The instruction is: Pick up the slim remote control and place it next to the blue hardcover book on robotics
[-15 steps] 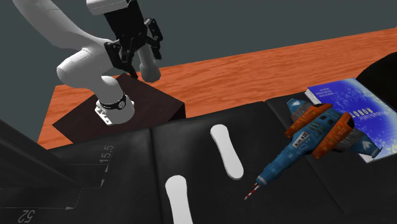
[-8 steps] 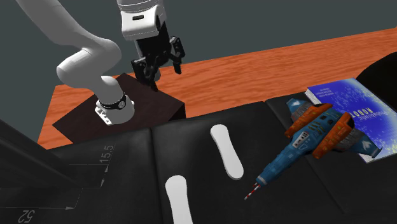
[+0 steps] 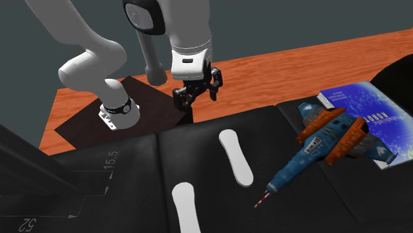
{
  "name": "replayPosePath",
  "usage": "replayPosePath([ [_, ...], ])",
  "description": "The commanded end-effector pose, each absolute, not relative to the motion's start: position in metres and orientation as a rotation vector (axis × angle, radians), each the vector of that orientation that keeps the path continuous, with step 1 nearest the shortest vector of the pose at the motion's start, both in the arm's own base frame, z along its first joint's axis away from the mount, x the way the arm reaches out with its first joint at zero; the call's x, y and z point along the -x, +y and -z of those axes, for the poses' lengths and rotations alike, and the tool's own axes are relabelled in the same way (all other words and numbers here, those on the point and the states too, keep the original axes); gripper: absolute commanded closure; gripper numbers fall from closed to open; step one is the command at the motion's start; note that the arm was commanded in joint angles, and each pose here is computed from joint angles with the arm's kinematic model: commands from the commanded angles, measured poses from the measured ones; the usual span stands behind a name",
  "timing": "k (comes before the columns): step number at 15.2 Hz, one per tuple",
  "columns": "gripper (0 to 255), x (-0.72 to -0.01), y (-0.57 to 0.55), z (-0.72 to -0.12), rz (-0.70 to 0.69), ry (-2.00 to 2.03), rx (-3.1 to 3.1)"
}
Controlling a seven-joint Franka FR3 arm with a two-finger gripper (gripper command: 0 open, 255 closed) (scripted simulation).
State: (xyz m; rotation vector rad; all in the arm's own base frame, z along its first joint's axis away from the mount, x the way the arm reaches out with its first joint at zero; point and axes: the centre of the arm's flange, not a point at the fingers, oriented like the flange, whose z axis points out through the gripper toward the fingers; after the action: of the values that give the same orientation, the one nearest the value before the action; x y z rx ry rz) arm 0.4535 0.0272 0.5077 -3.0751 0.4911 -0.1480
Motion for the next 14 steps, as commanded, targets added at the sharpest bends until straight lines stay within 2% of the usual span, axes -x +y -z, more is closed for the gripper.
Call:
replayPosePath([
  [1, 0, -0.475, 0.03, -0.49, 0.129, 0.565, 3.064],
  [14, 0, -0.606, 0.027, -0.374, 0.005, 1.0, 2.96],
])
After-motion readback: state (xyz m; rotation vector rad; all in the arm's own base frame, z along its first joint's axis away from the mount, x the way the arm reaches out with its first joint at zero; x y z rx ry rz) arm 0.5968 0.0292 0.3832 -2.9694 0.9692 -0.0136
